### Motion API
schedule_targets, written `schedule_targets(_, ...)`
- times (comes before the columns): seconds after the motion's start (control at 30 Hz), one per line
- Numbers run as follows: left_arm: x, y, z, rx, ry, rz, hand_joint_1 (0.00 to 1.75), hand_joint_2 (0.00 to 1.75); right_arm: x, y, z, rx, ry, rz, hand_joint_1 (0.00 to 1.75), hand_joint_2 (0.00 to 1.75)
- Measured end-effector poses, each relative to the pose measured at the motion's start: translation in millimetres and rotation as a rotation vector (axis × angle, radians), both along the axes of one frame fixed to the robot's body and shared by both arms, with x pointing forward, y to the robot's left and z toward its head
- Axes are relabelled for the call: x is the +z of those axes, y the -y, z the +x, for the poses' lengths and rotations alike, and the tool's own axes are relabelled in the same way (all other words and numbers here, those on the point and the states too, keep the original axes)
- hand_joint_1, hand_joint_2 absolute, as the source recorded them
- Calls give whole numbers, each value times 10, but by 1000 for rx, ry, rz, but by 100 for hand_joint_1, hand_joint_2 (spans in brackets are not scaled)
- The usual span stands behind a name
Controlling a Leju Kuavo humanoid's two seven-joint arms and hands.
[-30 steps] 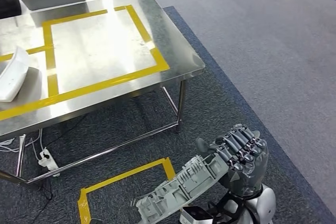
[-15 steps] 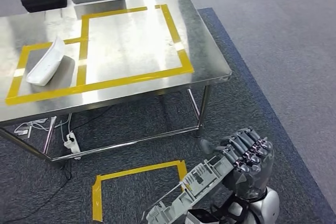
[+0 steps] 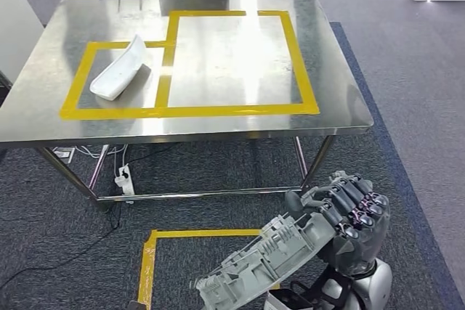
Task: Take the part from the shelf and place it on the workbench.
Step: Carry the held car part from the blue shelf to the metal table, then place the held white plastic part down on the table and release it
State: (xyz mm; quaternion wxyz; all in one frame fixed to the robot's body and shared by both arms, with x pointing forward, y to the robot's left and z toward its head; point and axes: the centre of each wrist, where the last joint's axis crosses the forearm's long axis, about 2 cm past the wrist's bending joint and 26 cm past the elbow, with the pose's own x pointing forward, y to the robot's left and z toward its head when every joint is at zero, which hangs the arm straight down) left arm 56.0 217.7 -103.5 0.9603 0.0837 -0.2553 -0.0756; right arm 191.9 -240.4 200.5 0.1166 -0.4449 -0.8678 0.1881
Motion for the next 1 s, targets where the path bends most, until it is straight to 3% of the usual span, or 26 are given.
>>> schedule_targets(1.0, -8, -29, -24, 16, 18, -7, 0, 175, -16, -83, 243, 32, 3, -24, 175, 175)
